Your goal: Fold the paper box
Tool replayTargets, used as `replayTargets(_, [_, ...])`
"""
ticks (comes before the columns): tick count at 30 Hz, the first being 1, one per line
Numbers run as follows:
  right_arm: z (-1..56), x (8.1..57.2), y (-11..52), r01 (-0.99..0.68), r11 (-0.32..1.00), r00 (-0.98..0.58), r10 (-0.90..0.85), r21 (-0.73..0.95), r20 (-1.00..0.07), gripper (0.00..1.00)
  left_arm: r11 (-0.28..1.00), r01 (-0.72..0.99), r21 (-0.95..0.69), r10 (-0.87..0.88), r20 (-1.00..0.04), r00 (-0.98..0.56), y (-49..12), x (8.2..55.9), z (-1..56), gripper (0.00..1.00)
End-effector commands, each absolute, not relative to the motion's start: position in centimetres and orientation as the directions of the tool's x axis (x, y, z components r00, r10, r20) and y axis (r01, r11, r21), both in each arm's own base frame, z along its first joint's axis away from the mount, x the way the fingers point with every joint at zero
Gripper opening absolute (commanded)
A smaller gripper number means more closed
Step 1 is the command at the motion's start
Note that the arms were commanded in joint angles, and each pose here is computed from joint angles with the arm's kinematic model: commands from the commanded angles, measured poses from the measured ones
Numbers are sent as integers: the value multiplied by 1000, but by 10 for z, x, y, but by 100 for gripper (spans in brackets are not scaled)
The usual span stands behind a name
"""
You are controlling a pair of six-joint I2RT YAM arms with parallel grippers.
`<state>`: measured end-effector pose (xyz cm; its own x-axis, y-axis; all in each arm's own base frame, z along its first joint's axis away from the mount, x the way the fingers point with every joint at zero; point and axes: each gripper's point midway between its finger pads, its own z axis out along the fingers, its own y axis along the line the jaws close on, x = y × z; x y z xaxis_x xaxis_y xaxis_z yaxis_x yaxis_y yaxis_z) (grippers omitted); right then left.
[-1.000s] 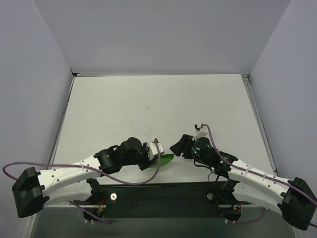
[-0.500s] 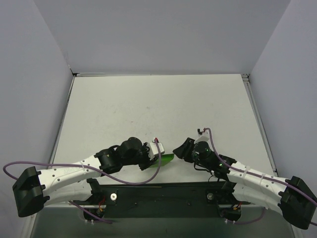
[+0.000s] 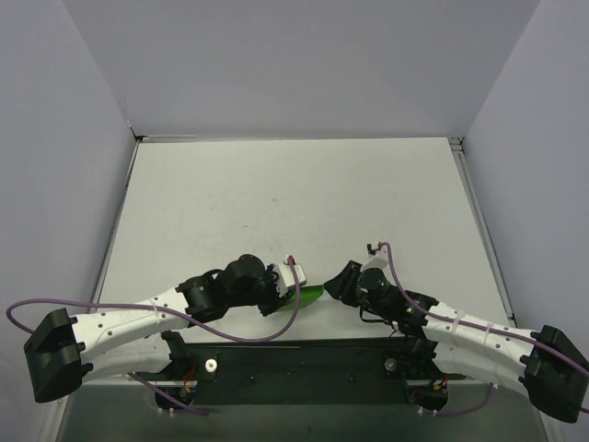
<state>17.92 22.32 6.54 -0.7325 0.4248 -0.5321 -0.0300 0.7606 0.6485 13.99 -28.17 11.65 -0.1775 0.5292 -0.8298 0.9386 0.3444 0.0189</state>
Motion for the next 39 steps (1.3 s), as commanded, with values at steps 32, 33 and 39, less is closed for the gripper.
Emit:
replayTargets(32, [90, 183, 235, -32, 707, -684, 500, 707, -531, 37, 353, 936, 11, 567, -798, -204, -279, 138, 109, 0])
replayTargets(33, [88, 182, 236, -27, 705, -688, 502, 709, -525, 36, 355, 935, 11, 566, -798, -205, -279, 138, 109, 0])
replayTargets(39, [74, 171, 240, -14, 718, -717, 477, 696, -508, 29, 359, 933, 10, 569, -795, -211, -279, 138, 108, 0])
